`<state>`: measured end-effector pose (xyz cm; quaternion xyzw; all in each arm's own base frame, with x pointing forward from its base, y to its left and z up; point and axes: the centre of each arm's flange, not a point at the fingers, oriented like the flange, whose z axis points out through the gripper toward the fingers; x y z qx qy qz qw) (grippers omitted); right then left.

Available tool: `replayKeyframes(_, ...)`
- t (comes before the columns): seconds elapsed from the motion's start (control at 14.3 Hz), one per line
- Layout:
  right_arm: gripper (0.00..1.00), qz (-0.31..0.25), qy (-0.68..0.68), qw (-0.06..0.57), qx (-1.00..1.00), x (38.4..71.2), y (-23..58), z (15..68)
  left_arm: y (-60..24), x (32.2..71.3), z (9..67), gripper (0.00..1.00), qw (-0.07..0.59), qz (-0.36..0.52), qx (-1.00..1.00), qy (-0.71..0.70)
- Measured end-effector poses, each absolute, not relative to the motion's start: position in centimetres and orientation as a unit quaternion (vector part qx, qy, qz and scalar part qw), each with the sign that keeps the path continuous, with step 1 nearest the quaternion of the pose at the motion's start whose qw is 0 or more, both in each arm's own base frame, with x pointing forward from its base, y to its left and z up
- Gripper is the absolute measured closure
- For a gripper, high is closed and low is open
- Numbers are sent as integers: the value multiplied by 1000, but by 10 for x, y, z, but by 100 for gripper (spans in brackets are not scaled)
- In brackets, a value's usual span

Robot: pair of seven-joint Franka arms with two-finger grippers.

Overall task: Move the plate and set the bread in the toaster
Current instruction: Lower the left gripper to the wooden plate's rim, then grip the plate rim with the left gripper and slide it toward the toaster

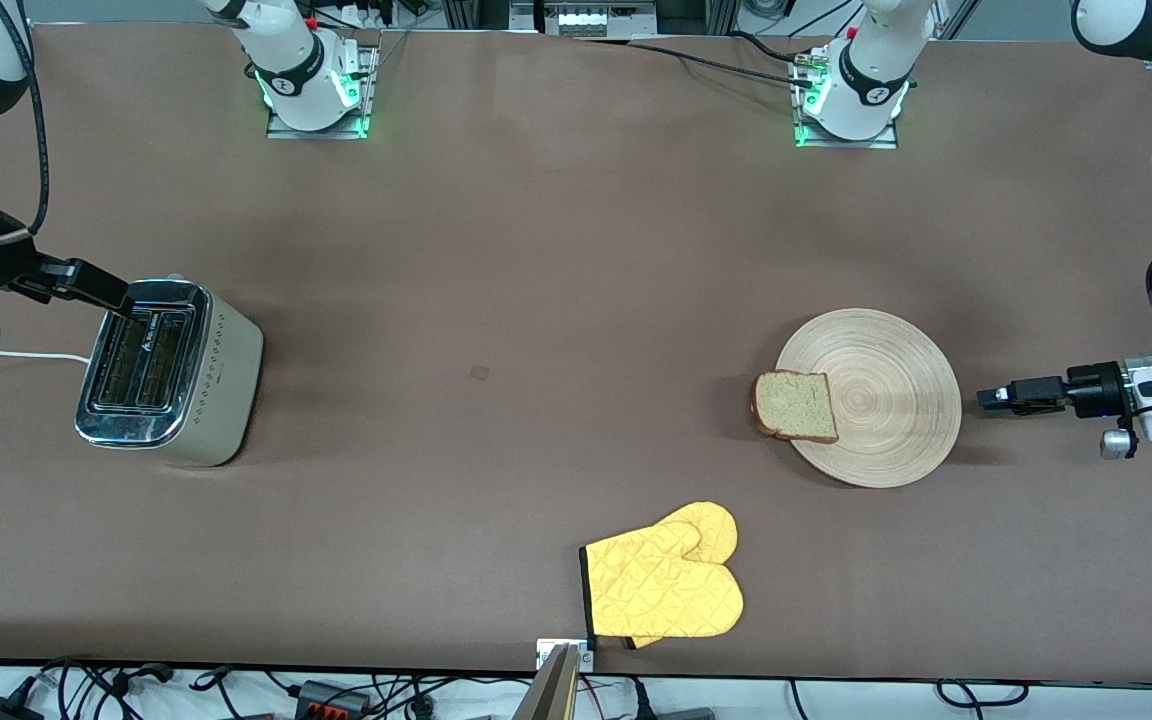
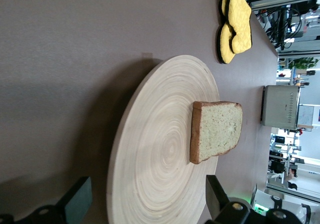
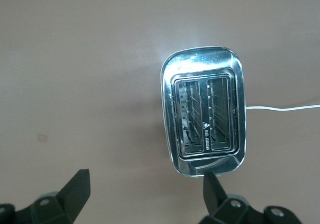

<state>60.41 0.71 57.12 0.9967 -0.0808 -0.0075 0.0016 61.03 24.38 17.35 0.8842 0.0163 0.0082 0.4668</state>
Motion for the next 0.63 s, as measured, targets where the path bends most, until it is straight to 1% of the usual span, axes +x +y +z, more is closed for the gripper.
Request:
replayKeyframes(0.07,0,-8,-81,2,997,604,7,571,247,607,163,0,471,12,882,9)
replayKeyframes(0.14,0,-8,-82,2,997,604,6,571,248,604,153,4,475,13,880,4)
replayKeyframes(0.21,0,-8,-82,2,997,604,6,571,248,601,143,4,479,12,878,2)
replayKeyframes(0.28,0,-8,-82,2,997,604,6,571,246,599,134,12,482,8,876,4)
replayKeyframes(0.35,0,-8,-82,2,997,604,6,571,244,598,127,22,486,5,874,6)
replayKeyframes(0.42,0,-8,-82,2,997,604,6,571,241,597,120,26,493,4,870,12)
replayKeyframes(0.49,0,-8,-82,2,997,604,6,571,238,598,115,26,501,6,865,20)
replayKeyframes(0.56,0,-8,-82,2,997,604,5,571,235,598,111,34,508,7,861,25)
replayKeyframes(0.63,0,-8,-82,2,997,604,5,571,232,599,108,44,510,6,860,26)
